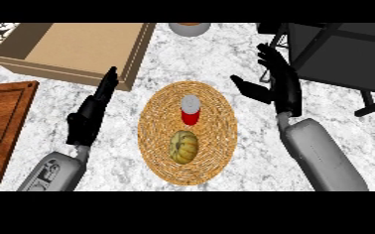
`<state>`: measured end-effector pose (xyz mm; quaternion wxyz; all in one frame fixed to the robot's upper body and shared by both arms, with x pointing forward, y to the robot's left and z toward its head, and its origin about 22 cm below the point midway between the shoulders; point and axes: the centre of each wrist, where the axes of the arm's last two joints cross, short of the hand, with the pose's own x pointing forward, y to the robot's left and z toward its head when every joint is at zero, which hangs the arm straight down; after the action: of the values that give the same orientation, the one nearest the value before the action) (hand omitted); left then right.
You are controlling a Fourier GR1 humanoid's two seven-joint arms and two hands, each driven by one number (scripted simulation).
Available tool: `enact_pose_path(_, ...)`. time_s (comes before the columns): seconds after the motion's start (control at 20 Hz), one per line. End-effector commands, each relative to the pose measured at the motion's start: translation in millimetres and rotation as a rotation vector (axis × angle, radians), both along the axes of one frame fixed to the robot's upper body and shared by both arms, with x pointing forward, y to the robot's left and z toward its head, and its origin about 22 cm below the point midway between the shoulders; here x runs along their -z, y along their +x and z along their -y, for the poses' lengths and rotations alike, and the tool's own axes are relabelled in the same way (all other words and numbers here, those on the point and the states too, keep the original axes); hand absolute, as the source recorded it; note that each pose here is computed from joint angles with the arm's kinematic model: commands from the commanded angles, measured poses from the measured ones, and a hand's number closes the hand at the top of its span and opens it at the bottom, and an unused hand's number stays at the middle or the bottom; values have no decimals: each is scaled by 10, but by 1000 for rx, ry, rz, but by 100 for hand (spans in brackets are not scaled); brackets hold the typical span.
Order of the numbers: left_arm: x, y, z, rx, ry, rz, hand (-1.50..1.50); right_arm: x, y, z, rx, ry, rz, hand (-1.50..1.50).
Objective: Pick the can from the placemat and place it in the tiered shelf
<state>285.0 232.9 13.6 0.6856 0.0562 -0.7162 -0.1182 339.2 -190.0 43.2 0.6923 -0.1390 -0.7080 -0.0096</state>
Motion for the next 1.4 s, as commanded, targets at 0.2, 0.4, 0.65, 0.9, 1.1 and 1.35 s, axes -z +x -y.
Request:
enact_pose_path(0.2, -96, -90, 100, 7, -11, -33, 0, 378, -136, 39, 64, 162, 45, -150)
enact_pose_path(0.4, -162, -6, -2, 17, -17, -28, 0, 124, 16, 225, -173, 6, -91, -150)
enact_pose_path(0.65, 52, -39, 159, 17, -11, -31, 0, -513, 190, -131, -300, -160, -166, -150)
enact_pose_path(0.9, 48, -23, 157, 14, -10, -48, 0, -984, 243, -355, -377, -319, -268, -150)
enact_pose_path(1.1, -18, -64, 62, 6, 0, -24, 0, -1064, 174, -465, -499, -496, -395, -150)
enact_pose_path(1.35, 14, 2, 194, 0, -4, -31, 0, -1260, 166, -791, -533, -699, -492, -150)
